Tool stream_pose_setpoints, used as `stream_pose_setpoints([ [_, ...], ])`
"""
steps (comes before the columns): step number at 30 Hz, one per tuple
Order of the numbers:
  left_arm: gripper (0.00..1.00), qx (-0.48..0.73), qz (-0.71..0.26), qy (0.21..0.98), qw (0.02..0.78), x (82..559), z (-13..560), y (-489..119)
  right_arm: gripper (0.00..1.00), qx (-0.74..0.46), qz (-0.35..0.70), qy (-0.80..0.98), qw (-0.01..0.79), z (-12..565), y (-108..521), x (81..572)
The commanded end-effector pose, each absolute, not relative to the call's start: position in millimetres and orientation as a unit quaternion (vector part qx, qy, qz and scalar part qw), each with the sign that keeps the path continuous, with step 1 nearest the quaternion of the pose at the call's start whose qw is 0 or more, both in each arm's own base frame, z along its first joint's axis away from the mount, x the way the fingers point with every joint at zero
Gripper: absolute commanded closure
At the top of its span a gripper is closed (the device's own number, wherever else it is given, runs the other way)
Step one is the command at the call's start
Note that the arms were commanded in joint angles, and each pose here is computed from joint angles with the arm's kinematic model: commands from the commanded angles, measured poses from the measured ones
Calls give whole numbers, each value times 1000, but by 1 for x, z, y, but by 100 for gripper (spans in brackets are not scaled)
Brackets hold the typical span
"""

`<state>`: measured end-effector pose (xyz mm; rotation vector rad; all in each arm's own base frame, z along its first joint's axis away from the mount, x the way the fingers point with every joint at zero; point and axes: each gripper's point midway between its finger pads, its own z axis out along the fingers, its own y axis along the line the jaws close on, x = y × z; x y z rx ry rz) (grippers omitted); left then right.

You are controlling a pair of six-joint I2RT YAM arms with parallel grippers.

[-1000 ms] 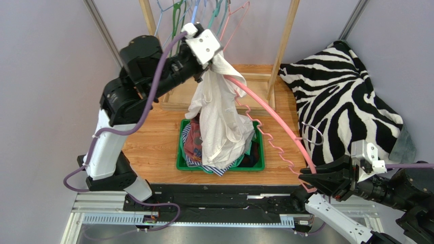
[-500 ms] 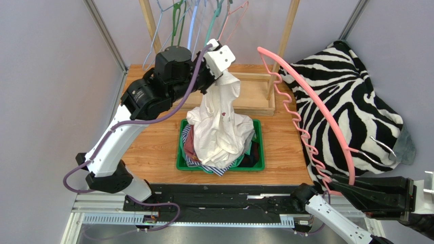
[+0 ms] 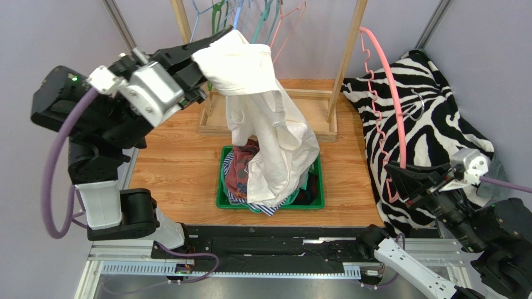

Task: Remove the tank top from the hanger
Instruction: Remove the tank top from the hanger, then place the tank top in the bin.

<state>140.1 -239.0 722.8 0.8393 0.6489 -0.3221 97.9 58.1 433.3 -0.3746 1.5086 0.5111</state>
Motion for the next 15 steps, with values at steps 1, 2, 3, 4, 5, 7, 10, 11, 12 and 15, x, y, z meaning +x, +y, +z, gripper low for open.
stream_pose_setpoints([
  [1,100,362,-96,254,892,132,759,-220,100,-116,213,656,715,456,54,119],
  [2,100,358,-98,256,893,132,759,-219,100,-111,213,656,715,456,54,121],
  [3,100,356,-97,262,892,134,758,-219,100,-105,210,658,715,454,53,124],
  [4,100,357,-100,266,890,135,757,-221,100,-103,209,658,716,454,53,124],
  [5,100,357,-102,270,889,135,755,-220,100,-99,208,659,716,454,53,126],
  [7,100,366,-107,286,879,137,746,-220,100,-93,203,660,717,454,52,129],
  [10,100,409,-81,329,847,155,706,-250,100,-101,209,660,714,456,58,131],
  [11,100,411,-70,342,842,163,699,-253,100,-102,211,661,713,456,60,132],
  [12,100,411,-72,344,841,164,696,-252,100,-105,216,661,711,456,63,132],
  [15,100,417,-46,364,831,186,676,-263,100,-109,225,658,710,457,68,133],
])
